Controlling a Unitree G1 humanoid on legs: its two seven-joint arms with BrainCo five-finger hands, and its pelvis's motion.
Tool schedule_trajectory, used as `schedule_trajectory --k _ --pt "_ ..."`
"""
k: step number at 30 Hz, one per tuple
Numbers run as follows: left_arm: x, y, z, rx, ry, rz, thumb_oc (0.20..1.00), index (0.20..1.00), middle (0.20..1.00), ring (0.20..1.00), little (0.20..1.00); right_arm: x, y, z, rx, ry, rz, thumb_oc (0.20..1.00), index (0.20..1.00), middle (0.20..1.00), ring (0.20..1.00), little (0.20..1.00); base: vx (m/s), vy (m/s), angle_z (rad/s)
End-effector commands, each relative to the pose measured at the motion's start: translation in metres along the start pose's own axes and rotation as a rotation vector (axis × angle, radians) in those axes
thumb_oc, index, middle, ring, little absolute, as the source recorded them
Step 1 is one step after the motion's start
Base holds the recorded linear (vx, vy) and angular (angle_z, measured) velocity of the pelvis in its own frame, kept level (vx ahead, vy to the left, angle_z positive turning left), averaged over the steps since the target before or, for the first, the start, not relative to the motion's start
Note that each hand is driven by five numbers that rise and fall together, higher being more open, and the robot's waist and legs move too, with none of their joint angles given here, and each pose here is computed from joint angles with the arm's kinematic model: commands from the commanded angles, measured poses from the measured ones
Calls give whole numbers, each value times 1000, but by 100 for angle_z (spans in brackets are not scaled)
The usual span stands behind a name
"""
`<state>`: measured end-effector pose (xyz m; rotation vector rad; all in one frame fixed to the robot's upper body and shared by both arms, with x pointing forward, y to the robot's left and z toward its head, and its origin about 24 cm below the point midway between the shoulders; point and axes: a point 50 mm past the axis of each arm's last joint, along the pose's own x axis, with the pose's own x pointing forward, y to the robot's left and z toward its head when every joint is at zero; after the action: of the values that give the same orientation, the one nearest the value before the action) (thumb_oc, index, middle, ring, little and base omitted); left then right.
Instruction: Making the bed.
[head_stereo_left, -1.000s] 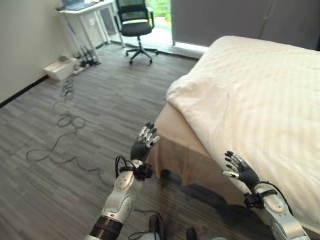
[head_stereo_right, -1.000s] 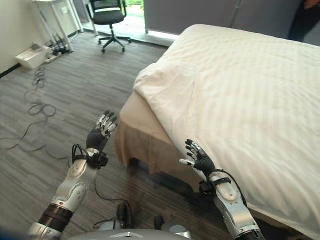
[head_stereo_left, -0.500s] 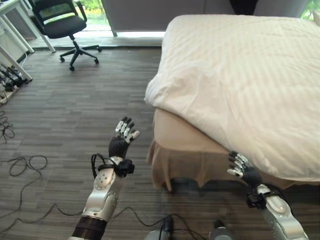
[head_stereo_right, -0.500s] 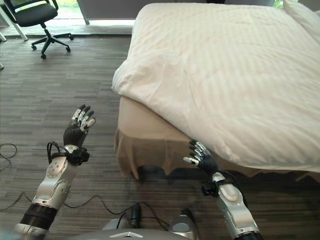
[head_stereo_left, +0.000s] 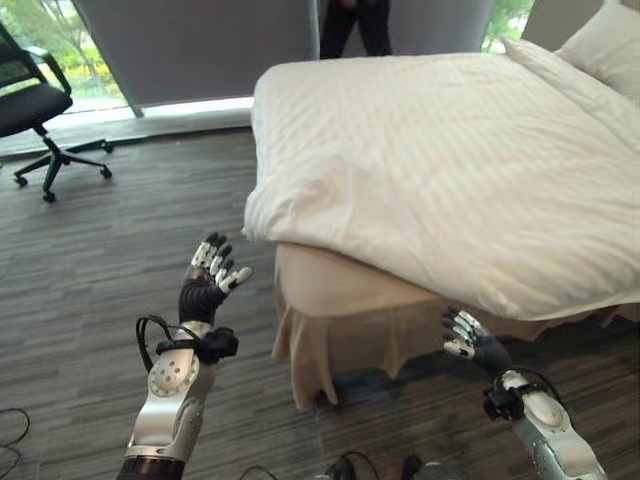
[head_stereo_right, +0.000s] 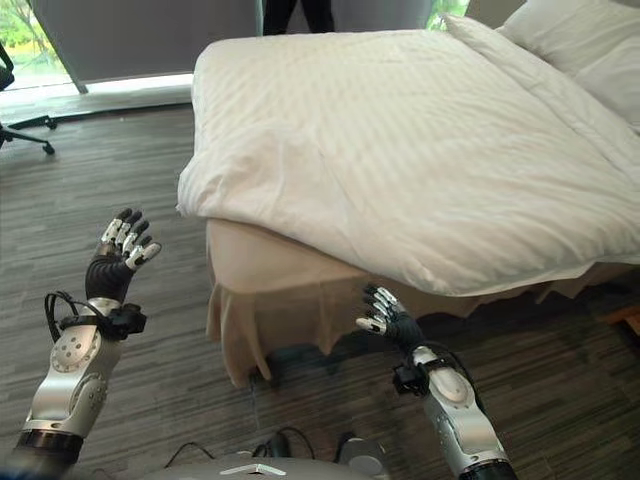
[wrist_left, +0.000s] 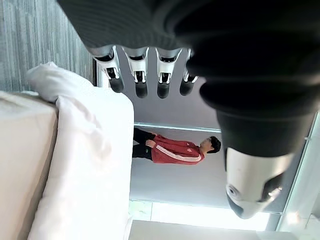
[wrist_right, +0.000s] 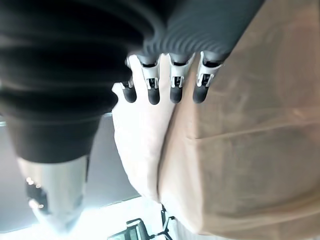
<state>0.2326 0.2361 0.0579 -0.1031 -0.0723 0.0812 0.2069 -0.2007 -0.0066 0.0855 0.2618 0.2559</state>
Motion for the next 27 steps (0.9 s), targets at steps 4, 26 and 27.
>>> schedule_trajectory --k 4,26,27 --pt "36 18 34 160 -141 33 1000 1000 1000 1000 1000 -14 -3 -7 170 -27 27 1000 1000 1000 1000 1000 80 -35 16" --pt "135 82 293 1369 -278 462 1000 1000 1000 1000 1000 -34 -11 -26 129 105 87 1000 1000 1000 1000 1000 33 8 -11" --pt "136 81 300 1418 -267 486 1000 1000 1000 1000 1000 -34 -11 -24 131 96 91 1000 1000 1000 1000 1000 -166 1 -7"
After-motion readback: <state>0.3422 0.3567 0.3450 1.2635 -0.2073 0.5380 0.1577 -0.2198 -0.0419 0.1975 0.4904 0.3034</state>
